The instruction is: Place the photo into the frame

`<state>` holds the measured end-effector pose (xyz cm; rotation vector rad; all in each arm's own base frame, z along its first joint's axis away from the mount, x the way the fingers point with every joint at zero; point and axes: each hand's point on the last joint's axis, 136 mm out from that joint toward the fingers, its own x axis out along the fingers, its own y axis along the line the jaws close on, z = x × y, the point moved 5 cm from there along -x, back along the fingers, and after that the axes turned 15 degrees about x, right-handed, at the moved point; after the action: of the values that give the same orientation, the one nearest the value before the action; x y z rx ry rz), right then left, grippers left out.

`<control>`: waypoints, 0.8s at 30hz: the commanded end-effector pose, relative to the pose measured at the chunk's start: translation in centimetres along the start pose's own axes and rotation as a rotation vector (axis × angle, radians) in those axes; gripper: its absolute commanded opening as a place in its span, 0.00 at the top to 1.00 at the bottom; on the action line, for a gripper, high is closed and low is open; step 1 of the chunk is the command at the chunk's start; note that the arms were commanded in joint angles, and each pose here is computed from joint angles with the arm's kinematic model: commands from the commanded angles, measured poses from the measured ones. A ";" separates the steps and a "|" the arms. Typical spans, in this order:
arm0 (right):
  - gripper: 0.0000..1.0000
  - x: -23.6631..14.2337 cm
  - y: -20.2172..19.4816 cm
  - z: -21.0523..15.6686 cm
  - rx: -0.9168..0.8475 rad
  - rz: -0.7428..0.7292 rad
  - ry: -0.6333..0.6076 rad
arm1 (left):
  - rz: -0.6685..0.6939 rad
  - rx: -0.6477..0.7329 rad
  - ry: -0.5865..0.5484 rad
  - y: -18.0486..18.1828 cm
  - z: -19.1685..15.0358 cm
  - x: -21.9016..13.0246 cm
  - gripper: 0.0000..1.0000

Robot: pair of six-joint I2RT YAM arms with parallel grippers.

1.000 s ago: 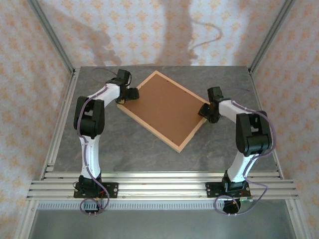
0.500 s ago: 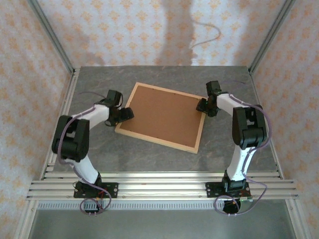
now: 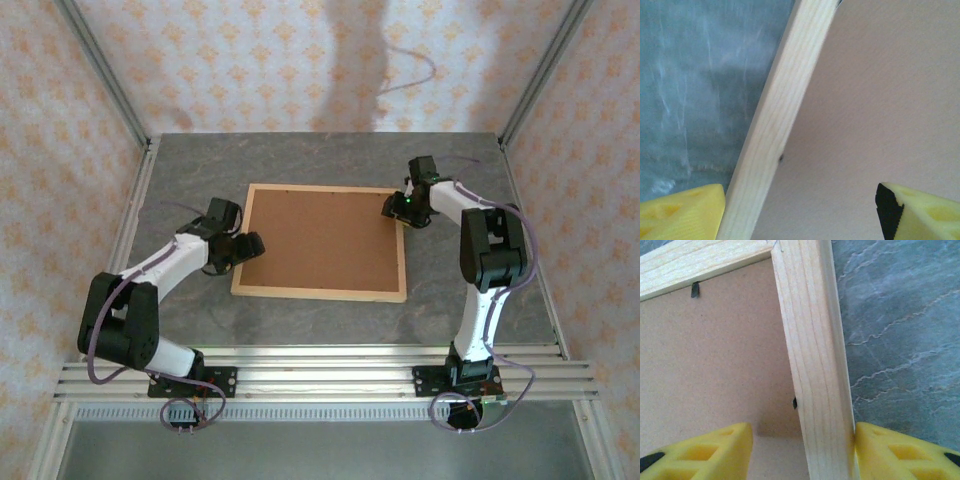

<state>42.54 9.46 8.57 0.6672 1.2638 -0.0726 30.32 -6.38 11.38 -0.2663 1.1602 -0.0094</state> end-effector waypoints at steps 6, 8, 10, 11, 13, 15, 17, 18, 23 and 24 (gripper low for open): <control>0.39 -5.5 0.5 0.1 -0.088 -0.057 -0.079 | 0.127 0.091 -0.140 0.6 8.9 0.2 0.19; 0.39 -6.1 0.0 0.0 -0.103 -0.095 -0.081 | 0.126 0.105 -0.141 0.5 10.1 1.1 0.20; 0.39 -6.3 -0.6 -0.2 -0.115 -0.137 -0.077 | 0.121 0.111 -0.116 0.6 11.1 2.3 0.21; 0.40 -6.4 -0.8 -0.2 -0.120 -0.149 -0.077 | 0.111 0.123 -0.109 0.5 11.6 2.8 0.21; 0.39 -6.5 -1.1 -0.1 -0.125 -0.163 -0.085 | 0.121 0.162 -0.079 0.4 12.3 3.9 0.22; 0.39 -6.6 -1.0 -0.1 -0.131 -0.159 -0.083 | 0.141 0.188 -0.043 0.6 12.7 5.2 0.23; 0.40 -6.6 -0.9 -0.1 -0.135 -0.156 -0.077 | 0.140 0.207 -0.011 0.7 12.9 6.1 0.25; 0.40 -6.6 -0.9 -0.1 -0.140 -0.158 -0.078 | 0.138 0.209 0.000 0.8 13.0 6.5 0.27; 0.40 -6.6 -1.6 0.7 -0.181 -0.222 -0.091 | 0.137 0.193 0.045 1.9 12.6 8.1 0.43; 0.40 -6.5 -1.8 0.8 -0.195 -0.237 -0.090 | 0.138 0.185 0.052 2.3 12.4 8.3 0.45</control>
<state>39.91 6.88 13.12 0.4255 1.2524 -0.1354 44.95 -3.99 8.48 -0.0353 1.1735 -0.0132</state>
